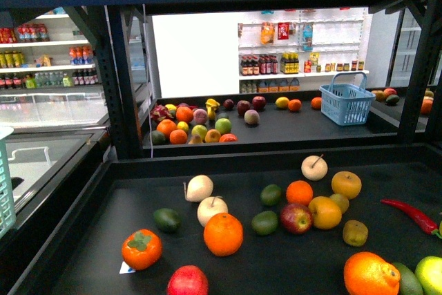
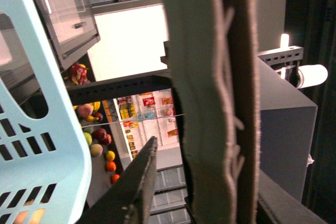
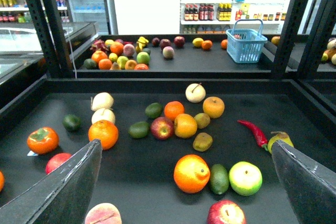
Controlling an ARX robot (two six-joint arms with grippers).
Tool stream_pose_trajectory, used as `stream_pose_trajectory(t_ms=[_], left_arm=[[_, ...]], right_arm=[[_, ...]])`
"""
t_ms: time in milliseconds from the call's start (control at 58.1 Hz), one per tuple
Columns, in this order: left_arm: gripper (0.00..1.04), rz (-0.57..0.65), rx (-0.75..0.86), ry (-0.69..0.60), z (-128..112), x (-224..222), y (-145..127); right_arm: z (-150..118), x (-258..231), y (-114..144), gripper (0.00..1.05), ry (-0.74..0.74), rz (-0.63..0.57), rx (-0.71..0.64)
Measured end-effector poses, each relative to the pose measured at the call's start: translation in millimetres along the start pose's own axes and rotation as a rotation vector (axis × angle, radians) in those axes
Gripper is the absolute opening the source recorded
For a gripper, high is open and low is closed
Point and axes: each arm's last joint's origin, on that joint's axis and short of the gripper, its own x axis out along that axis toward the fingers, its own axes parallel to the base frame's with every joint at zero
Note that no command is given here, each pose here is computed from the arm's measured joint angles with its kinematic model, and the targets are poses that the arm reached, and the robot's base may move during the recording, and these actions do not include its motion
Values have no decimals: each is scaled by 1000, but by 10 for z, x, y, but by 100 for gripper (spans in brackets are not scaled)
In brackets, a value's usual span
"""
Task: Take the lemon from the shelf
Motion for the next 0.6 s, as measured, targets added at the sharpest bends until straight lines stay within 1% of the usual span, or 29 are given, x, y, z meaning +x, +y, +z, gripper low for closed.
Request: stream_pose_trajectory(t_ms=[34,52,103,155,241,275,310,362,499,603], left_arm=[[48,15,4,1,-1,-1,0],[53,33,9,2,1,-2,-4],[62,64,29,4,3,-10,-15],[76,100,54,16,-12,-44,-49],[96,144,106,36,-40,-102,-131],[98,160,123,33,-40,-105,-166],[96,178,133,31,-40,-118,-229],[97,188,165,29,-42,-147,-322],[97,200,196,14,-37,-172,-451],[97,248,236,15,-60,-238,-579]], right_arm=[[0,0,0,97,0,0,0],[0,0,0,97,0,0,0],[0,0,0,97,0,0,0],[0,0,0,97,0,0,0],[0,0,0,97,0,0,0],[0,0,0,97,0,0,0],[0,0,0,97,0,0,0],[0,0,0,97,0,0,0],[0,0,0,97,0,0,0],[0,0,0,97,0,0,0]])
